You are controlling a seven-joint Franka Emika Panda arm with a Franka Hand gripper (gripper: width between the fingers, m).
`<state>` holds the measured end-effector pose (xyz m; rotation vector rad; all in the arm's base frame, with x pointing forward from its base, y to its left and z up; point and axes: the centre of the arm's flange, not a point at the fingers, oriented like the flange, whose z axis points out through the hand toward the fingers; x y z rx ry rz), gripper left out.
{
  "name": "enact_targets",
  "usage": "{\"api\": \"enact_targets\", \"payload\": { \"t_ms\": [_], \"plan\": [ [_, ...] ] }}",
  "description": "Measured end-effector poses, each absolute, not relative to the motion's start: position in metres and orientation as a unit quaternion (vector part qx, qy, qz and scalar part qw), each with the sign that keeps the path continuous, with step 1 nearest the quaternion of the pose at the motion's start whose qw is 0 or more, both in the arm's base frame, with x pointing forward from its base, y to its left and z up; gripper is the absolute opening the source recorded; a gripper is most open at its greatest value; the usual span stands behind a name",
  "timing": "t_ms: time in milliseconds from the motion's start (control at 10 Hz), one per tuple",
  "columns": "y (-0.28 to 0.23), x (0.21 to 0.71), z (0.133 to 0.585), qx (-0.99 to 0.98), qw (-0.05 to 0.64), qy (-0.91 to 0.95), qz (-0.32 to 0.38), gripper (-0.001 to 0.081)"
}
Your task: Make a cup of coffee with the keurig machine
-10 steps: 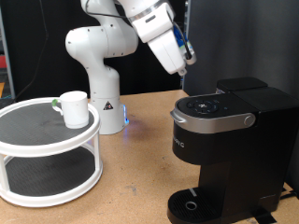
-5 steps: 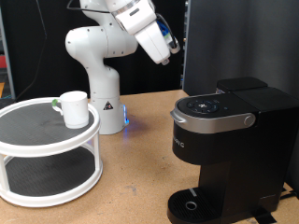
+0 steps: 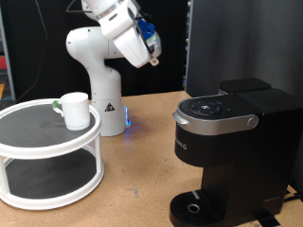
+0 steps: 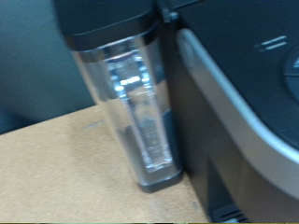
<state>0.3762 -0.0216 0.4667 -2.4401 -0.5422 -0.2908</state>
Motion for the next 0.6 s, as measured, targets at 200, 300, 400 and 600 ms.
{"api": "enact_targets", "payload": {
  "t_ms": [200,300,400,600],
  "plan": [
    [-0.041,0.355,0.473,-0.903,0.336,-0.25,-0.099,0.0007],
    [-0.047,0.347,0.476,-0.893,0.346,-0.268,-0.1,0.0007],
    [-0.046,0.349,0.476,-0.898,0.342,-0.258,-0.103,0.0007],
    [-0.05,0.35,0.472,-0.901,0.353,-0.219,-0.128,0.0007]
  ]
}}
